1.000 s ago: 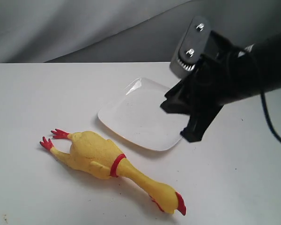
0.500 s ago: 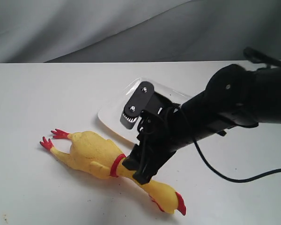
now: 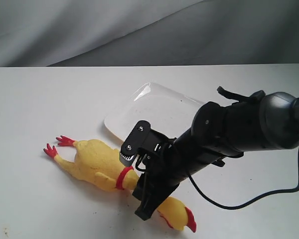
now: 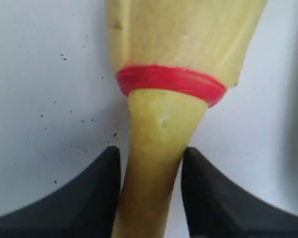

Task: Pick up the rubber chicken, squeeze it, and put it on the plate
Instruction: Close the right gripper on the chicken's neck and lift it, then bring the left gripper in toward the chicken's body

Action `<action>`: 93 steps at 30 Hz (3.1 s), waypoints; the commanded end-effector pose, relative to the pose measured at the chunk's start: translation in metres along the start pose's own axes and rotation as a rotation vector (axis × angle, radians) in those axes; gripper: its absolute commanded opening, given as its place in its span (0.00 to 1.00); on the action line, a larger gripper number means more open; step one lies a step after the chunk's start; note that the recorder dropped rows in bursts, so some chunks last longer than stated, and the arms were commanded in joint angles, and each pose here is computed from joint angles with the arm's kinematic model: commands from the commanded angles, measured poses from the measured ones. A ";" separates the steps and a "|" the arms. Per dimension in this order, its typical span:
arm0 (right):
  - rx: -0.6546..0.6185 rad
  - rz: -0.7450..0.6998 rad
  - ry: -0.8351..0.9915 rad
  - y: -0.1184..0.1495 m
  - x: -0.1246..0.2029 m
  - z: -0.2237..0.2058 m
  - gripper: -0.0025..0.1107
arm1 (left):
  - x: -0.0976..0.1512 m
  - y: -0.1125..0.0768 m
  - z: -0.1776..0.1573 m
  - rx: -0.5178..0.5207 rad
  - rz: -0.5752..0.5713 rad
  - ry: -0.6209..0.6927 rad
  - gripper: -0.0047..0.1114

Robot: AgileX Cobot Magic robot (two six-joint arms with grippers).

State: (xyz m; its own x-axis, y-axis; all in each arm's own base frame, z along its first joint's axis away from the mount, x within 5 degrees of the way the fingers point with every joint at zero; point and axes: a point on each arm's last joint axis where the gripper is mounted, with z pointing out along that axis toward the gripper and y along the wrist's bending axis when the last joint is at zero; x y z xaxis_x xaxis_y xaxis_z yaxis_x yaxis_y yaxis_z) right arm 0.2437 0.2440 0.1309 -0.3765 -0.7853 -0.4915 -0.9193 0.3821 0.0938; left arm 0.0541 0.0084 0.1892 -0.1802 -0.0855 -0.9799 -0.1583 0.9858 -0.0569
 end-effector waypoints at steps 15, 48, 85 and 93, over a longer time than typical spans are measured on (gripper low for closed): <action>0.103 -0.095 -0.222 0.018 -0.030 -0.092 0.02 | 0.001 0.000 0.000 -0.001 -0.006 -0.002 0.04; 0.065 0.034 -0.283 0.072 -0.006 -0.216 0.02 | -0.057 -0.005 -0.021 0.110 -0.148 -0.695 0.04; 0.040 0.155 -0.226 0.036 0.001 -0.200 0.02 | -0.139 -0.090 0.052 0.458 1.602 -0.484 0.56; 0.031 0.154 -0.237 0.037 0.000 -0.200 0.02 | -0.117 -0.096 0.049 0.430 1.694 -0.451 0.56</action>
State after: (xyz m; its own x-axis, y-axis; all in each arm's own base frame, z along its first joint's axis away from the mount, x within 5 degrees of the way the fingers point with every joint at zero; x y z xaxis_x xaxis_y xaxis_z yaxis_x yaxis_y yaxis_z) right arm 0.1862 0.1599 0.3055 -0.4724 -0.5994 -0.6462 -0.8498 0.5043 0.1535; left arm 0.1425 -0.0622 0.3087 0.3675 0.9294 0.0340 0.1179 -0.0828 0.9896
